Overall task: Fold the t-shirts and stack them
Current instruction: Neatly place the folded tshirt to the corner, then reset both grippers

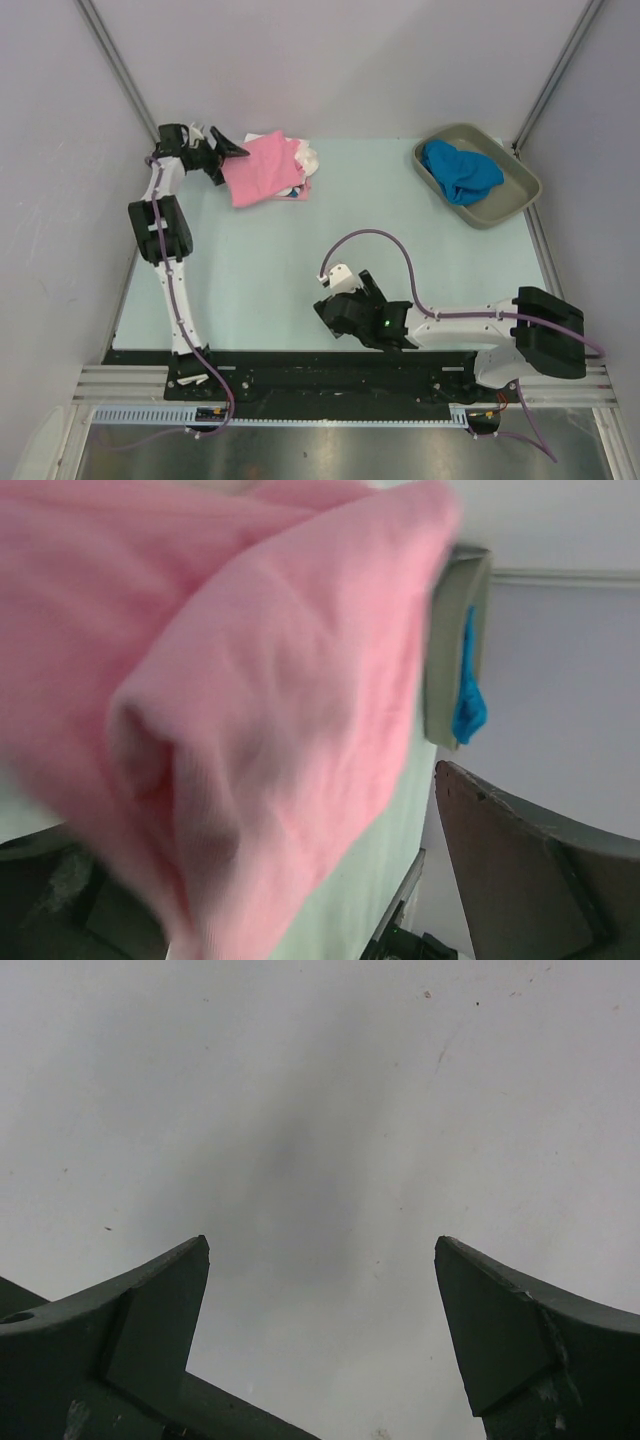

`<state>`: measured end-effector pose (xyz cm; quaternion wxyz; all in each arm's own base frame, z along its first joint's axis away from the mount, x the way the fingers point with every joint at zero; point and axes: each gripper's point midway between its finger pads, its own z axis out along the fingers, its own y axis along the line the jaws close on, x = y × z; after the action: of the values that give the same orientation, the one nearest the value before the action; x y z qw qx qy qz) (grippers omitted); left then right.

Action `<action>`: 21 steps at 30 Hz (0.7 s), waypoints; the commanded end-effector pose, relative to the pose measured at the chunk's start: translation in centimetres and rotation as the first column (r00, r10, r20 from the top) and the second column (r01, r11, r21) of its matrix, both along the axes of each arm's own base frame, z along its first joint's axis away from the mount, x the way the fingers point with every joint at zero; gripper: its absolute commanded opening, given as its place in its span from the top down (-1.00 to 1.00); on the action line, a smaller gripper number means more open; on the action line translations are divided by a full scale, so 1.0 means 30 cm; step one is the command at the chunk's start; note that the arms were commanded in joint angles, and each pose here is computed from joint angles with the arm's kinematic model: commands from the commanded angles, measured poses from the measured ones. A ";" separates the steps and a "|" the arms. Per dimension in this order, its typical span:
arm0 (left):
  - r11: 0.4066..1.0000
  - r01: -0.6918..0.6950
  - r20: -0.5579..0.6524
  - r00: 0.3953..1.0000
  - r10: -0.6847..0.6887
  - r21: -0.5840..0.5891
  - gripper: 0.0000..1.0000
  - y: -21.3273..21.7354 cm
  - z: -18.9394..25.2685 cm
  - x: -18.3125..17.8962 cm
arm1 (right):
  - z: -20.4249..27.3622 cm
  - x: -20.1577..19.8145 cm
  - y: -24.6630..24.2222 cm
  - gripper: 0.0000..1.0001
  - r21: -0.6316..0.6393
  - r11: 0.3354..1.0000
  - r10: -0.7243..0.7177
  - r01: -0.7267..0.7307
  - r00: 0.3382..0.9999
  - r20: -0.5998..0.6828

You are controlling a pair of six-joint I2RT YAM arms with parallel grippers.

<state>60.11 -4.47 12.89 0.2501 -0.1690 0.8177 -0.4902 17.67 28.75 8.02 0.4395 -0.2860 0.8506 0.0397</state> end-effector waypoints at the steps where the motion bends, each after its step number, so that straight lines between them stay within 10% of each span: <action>1: 0.988 -0.086 -0.086 0.991 0.098 0.130 -1.00 0.180 -0.104 -0.072 | 0.062 0.020 0.062 -0.99 0.043 0.999 -0.011 0.010 1.000 0.024; 11: 0.874 -0.236 -0.236 0.903 0.359 0.425 -0.99 0.384 -0.166 -0.267 | 0.110 0.025 0.053 -0.99 0.064 0.997 -0.042 0.040 0.999 0.033; 21: 0.942 -0.289 -0.137 0.940 0.314 0.173 -0.99 0.105 0.032 -0.515 | 0.237 0.239 0.031 -1.00 0.258 0.957 -0.117 0.132 0.991 -0.072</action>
<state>45.13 2.35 6.22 0.1784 -0.3486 0.8665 -0.3096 20.75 28.82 10.34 0.4322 -0.2292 0.8701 0.0603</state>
